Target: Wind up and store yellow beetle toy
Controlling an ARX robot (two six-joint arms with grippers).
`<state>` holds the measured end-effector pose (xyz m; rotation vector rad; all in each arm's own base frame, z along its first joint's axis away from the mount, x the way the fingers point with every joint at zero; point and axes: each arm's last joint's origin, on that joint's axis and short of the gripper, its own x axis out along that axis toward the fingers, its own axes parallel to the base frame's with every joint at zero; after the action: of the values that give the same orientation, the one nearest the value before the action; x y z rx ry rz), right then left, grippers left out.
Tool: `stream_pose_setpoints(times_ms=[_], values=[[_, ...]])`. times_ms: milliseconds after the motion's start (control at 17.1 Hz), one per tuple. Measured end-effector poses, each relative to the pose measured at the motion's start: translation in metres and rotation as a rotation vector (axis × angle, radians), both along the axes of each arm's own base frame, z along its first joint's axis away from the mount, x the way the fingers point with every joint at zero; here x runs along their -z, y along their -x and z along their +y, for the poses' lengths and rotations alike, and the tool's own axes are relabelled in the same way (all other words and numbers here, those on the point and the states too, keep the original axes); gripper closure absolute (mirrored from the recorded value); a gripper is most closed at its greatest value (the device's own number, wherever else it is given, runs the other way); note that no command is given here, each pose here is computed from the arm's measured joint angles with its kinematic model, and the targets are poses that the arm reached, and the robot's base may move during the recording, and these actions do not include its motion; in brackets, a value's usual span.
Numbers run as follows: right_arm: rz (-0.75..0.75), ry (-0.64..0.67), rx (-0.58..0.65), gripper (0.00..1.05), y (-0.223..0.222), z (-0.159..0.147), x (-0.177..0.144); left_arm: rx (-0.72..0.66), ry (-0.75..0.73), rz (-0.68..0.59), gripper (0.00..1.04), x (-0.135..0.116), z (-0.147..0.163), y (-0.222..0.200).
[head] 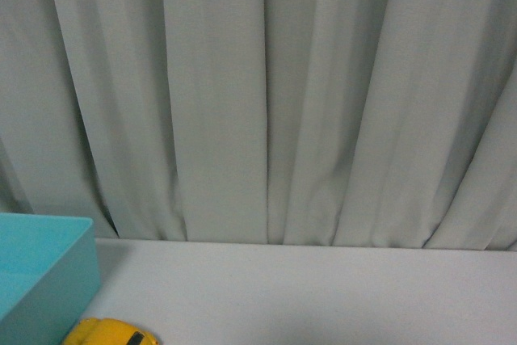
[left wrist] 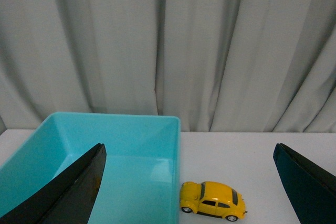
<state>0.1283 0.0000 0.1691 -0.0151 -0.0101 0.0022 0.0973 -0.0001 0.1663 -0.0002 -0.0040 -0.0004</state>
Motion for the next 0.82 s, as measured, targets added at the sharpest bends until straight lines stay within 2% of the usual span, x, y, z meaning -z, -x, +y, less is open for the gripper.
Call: stream_pose_setpoints(times_ms=[821], values=[[-0.004,0.000,0.000,1.03,0.019,0.000,-0.001,0.000,0.000,0.000,0.07,0.000,0.000,0.000]])
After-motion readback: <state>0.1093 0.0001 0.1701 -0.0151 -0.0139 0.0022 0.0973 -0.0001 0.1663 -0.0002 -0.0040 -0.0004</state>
